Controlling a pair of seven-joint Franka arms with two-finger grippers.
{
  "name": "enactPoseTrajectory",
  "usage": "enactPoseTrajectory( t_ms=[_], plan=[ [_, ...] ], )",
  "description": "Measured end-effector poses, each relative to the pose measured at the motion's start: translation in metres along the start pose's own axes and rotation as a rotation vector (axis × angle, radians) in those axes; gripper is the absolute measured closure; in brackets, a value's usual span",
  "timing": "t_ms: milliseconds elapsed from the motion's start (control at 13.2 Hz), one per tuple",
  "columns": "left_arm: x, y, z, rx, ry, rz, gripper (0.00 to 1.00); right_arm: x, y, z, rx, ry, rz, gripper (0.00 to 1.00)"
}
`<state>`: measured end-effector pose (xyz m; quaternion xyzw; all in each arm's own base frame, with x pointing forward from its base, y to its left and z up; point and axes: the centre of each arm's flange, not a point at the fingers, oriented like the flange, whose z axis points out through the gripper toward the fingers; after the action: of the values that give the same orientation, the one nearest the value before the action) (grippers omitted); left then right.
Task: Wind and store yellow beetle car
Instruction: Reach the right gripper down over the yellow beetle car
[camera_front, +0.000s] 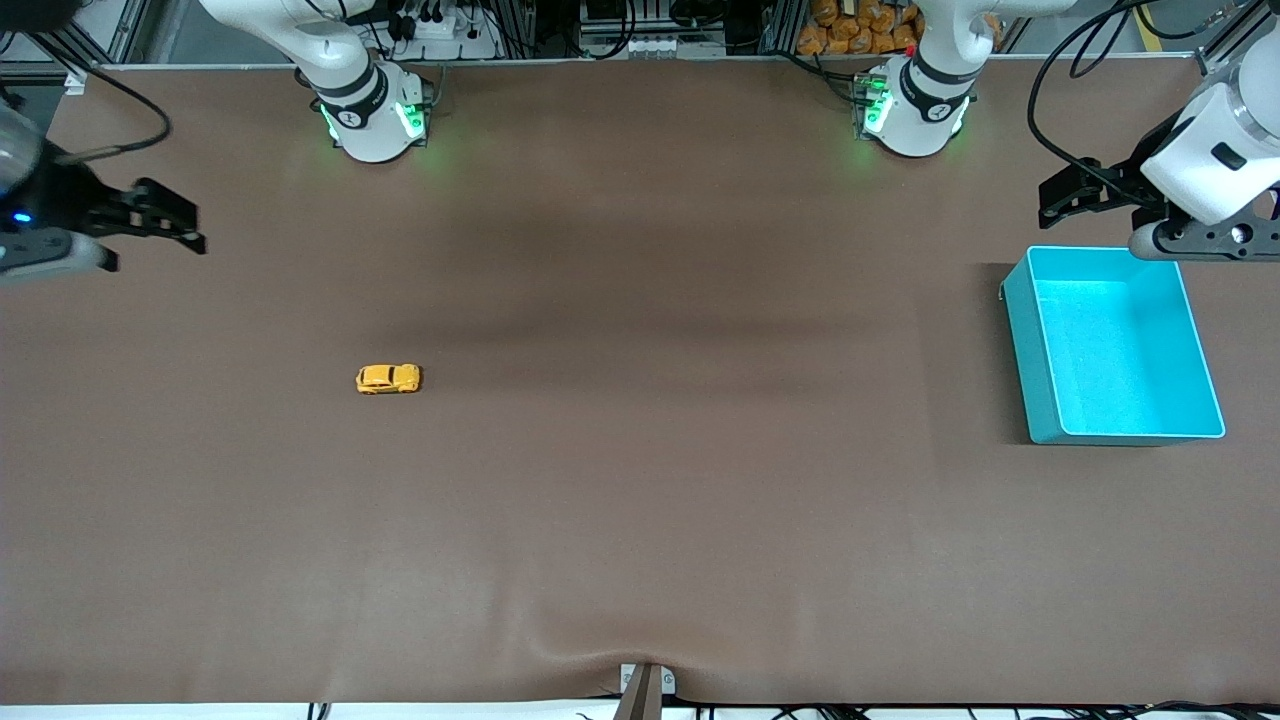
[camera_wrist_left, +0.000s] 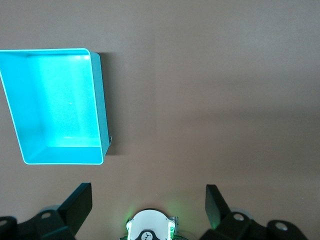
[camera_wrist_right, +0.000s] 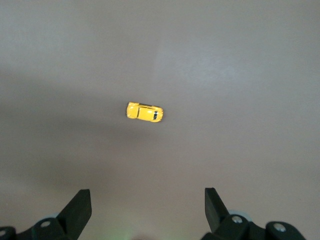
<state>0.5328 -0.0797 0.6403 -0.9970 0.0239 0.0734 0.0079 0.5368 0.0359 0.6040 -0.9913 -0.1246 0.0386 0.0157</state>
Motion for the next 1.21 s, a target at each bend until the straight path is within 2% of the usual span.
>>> enactPoseTrajectory(
  t_ms=[227, 378, 756, 1210],
  plan=[
    [0.000, 0.000, -0.004, -0.001, 0.010, 0.010, 0.00, 0.019, -0.023, 0.064, -0.004, -0.010, -0.215, 0.00],
    [0.000, -0.001, -0.005, -0.001, 0.013, 0.065, 0.00, 0.028, -0.030, 0.110, -0.010, 0.002, -0.392, 0.00],
    [0.000, -0.005, -0.006, 0.006, 0.015, 0.077, 0.00, 0.029, -0.024, 0.223, -0.017, 0.002, -0.763, 0.00],
    [0.002, -0.005, -0.007, 0.021, 0.031, 0.079, 0.00, 0.048, -0.020, 0.296, -0.053, 0.028, -1.189, 0.00]
  ],
)
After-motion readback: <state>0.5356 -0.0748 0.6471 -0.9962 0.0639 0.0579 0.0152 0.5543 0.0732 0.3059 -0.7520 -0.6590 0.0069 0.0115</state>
